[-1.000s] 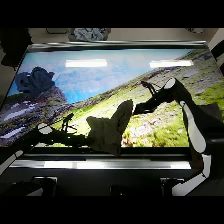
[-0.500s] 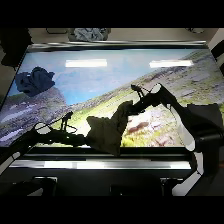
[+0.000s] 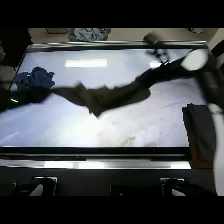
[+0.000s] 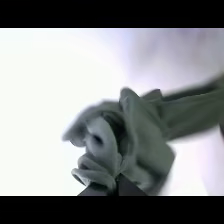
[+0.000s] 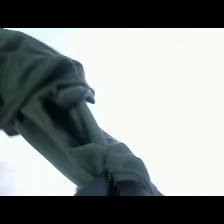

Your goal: Fold the shirts.

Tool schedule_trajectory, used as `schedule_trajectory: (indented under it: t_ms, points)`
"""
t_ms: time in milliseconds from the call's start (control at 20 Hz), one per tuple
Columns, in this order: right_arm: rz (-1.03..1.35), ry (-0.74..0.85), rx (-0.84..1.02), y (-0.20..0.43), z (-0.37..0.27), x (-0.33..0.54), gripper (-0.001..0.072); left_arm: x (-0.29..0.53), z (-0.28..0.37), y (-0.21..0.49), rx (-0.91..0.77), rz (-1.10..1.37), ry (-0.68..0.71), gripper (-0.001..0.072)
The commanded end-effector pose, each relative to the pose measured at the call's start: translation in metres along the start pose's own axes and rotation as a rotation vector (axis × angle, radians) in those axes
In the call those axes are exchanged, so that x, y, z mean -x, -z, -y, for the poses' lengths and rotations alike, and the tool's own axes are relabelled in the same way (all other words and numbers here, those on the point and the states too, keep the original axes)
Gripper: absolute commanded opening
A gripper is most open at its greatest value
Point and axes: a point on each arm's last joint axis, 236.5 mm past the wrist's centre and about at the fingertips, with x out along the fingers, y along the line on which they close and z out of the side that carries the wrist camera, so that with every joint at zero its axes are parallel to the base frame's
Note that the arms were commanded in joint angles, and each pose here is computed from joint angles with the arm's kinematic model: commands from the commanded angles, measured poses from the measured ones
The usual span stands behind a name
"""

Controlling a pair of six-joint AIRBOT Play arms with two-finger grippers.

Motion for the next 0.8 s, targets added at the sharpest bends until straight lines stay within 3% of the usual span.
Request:
schedule_trajectory:
  t_ms: [0,200,400,550,750]
  points:
    - [0.375,0.425,0.085,-0.076,0.013,0.207,0.0040,0.138,0.039,-0.127,-0.149,0.423,-0.173,0.0031]
    - [0.620,0.467,0.042,-0.077,-0.040,0.327,0.0040,0.198,0.109,-0.155,-0.176,0.592,-0.084,0.0031]
    - [0.670,0.491,0.040,-0.063,-0.060,0.366,0.0040,0.220,0.138,-0.153,-0.223,0.633,-0.060,0.0031]
    - [0.460,0.445,0.012,-0.026,-0.059,0.331,0.0040,0.196,0.126,-0.124,-0.214,0.473,-0.067,0.0031]
    - [-0.141,0.257,-0.097,0.080,-0.058,0.235,0.0041,0.129,0.069,-0.058,-0.048,0.182,-0.054,0.0031]
